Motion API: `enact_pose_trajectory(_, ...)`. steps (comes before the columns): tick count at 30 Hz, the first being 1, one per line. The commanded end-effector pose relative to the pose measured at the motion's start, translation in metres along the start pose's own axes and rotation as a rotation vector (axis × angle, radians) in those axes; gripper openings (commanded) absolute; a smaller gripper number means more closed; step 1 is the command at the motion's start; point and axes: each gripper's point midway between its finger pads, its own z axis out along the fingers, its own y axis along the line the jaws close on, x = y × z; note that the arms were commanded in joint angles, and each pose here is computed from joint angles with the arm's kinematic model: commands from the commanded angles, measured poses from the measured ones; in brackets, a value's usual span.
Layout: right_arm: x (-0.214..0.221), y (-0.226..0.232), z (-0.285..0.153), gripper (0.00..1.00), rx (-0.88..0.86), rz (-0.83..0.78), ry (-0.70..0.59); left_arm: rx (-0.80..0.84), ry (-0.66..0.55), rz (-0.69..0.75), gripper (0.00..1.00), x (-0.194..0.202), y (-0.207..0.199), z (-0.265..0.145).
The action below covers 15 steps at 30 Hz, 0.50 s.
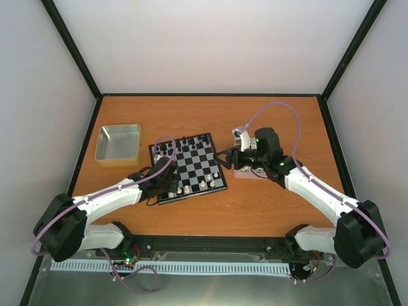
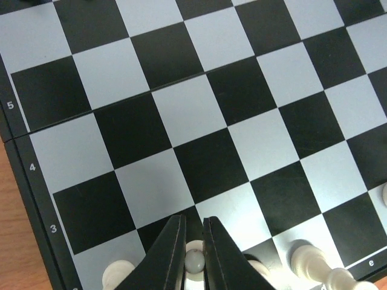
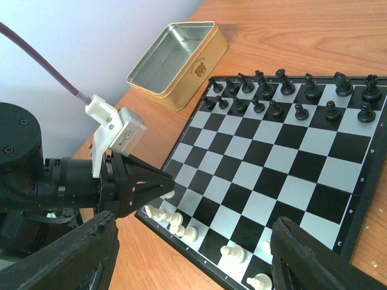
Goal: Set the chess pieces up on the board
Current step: Place the chess piece on the chessboard.
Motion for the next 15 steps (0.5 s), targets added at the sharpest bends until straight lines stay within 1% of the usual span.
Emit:
enact_pose_trajectory(1, -0.002, -0.004, 0.003, 0.69, 0.004, 0.007, -0.013, 0.037, -0.044, -0.019, 0.0, -0.014, -0.005, 0.0)
enact_pose_trajectory(10, -0.001, -0.007, 0.006, 0.69, 0.002, 0.017, -0.008, -0.023, -0.012, -0.01, 0.01, 0.0, 0.009, 0.009)
enact_pose_trajectory(15, -0.001, -0.008, 0.008, 0.69, 0.001, 0.023, -0.006, -0.014, 0.003, 0.0, 0.01, 0.003, 0.007, 0.013)
